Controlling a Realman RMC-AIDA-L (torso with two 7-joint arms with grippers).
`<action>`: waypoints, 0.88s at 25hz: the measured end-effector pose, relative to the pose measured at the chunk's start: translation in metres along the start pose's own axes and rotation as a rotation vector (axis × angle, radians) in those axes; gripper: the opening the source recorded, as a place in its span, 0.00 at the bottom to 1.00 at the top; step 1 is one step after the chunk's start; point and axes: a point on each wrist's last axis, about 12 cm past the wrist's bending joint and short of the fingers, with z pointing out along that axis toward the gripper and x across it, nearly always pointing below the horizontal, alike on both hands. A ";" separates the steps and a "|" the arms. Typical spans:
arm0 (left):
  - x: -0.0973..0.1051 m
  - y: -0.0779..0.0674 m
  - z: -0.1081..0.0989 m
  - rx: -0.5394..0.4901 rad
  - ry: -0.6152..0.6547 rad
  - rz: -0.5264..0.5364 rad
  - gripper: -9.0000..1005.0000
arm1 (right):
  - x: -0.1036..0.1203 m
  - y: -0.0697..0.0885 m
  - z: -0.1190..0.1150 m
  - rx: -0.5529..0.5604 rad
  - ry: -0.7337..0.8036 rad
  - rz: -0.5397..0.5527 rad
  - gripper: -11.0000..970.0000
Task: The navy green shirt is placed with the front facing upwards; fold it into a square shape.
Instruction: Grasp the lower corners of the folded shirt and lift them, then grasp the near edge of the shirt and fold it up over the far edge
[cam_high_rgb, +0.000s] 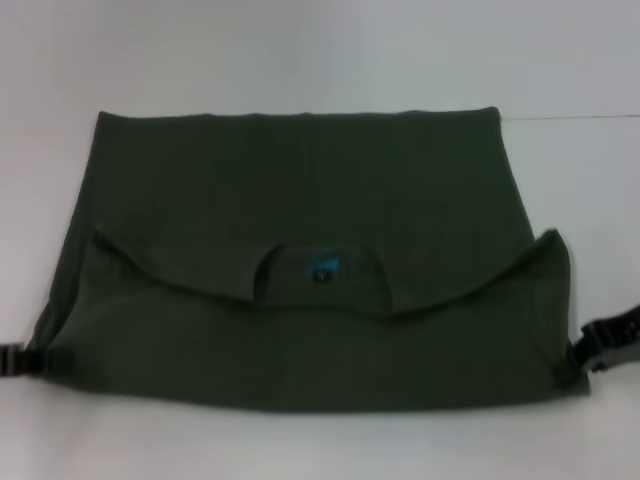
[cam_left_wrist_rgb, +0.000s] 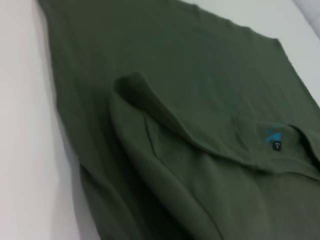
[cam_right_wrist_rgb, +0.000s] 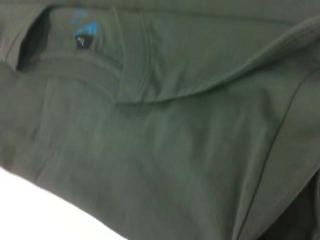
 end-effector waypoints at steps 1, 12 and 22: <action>0.003 0.000 -0.003 0.008 0.020 -0.008 0.06 | 0.004 0.000 0.001 -0.013 0.020 -0.005 0.05; 0.045 -0.004 -0.040 0.114 0.201 -0.109 0.06 | 0.031 0.012 0.012 -0.135 0.198 -0.084 0.05; 0.063 -0.005 -0.050 0.128 0.280 -0.146 0.06 | 0.045 0.024 0.029 -0.181 0.322 -0.150 0.05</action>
